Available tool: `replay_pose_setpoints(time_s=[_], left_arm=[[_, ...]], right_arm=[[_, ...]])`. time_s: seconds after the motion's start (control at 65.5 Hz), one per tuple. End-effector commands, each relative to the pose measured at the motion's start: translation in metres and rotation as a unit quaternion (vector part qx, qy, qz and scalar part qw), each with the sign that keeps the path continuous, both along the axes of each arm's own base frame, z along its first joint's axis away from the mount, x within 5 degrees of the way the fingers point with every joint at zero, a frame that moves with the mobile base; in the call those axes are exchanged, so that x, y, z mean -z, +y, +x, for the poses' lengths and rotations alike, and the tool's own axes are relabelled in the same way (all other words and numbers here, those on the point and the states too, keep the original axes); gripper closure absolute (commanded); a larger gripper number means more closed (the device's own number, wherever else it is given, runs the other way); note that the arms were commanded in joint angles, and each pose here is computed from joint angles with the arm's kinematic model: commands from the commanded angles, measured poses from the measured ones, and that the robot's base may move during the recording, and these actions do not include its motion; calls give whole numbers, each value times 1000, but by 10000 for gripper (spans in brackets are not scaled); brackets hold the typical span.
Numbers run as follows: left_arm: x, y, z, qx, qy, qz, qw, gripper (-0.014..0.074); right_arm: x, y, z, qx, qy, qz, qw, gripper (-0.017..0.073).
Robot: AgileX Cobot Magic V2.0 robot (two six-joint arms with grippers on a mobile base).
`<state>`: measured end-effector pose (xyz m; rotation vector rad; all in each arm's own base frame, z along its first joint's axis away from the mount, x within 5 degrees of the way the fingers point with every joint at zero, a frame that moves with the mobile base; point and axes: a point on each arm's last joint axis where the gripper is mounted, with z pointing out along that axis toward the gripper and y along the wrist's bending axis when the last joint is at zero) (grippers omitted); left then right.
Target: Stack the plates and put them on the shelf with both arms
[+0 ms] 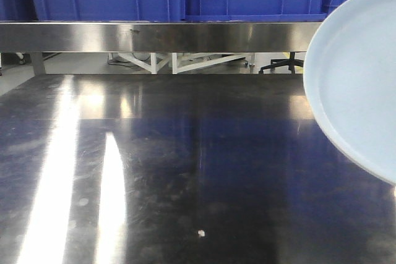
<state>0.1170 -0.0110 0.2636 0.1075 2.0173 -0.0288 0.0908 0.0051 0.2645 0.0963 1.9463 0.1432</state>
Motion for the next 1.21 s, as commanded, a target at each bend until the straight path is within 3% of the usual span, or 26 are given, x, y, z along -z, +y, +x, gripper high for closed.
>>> replay_pose_setpoints(time_s=[0.0, 1.191], left_arm=[[-15, -3, 4, 10, -50, -8, 999, 505], [-15, -3, 4, 10, -50, -8, 999, 505]], right_arm=[[-19, -1, 3, 8, -65, 6, 998, 503], [-18, -1, 3, 8, -65, 6, 998, 503]])
